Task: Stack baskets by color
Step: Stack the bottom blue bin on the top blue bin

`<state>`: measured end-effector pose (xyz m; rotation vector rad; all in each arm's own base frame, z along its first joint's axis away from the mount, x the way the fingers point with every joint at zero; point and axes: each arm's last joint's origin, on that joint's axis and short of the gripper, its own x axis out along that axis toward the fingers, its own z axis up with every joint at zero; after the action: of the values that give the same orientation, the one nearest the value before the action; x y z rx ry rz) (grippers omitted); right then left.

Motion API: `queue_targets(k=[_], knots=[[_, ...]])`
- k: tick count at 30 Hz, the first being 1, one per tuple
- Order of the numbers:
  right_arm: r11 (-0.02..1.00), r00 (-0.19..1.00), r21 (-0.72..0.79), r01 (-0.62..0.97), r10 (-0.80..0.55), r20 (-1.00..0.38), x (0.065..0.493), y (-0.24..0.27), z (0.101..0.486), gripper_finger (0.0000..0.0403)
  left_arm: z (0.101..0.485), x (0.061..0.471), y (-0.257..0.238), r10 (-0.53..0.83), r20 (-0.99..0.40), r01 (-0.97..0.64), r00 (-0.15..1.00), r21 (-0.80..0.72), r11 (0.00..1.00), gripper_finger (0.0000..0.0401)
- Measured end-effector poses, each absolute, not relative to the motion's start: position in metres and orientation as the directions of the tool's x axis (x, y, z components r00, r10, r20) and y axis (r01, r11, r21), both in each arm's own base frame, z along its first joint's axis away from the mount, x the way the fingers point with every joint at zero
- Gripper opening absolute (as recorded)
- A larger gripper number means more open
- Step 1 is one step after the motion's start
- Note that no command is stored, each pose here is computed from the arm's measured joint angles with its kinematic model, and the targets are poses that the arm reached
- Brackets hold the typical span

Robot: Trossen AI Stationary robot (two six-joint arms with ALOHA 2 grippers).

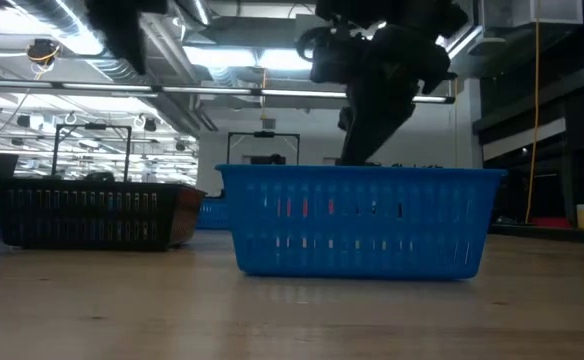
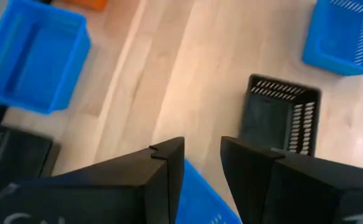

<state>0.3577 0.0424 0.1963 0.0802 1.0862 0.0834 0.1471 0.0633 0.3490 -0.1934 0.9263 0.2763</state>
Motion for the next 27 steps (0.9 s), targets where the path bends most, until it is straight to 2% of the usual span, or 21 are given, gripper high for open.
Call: queue_targets(k=[12, 22, 24, 27], knots=[[0.99, 0.468, 0.142, 0.009, 0.121, -0.875, 0.359, 0.078, 0.187, 0.0063, 0.347, 0.126, 0.048, 0.221, -0.76, -0.329, 0.611, 0.01, 0.944, 0.0096], [0.995, 0.372, 0.099, 0.029, 0.081, -0.925, 0.362, 0.086, 0.153, 0.0062, 0.347, 0.126, 0.048, 0.223, -0.762, -0.331, 0.609, 0.011, 0.943, 0.0096], [0.997, 0.375, 0.071, 0.036, 0.052, -0.926, 0.362, 0.086, 0.152, 0.0051, 0.347, 0.126, 0.048, 0.223, -0.762, -0.331, 0.609, 0.011, 0.944, 0.0096], [1.0, 0.405, -0.018, 0.006, -0.019, -0.914, 0.361, 0.084, 0.158, 0.0011, 0.347, 0.126, 0.048, 0.223, -0.762, -0.332, 0.608, 0.01, 0.943, 0.0096]])
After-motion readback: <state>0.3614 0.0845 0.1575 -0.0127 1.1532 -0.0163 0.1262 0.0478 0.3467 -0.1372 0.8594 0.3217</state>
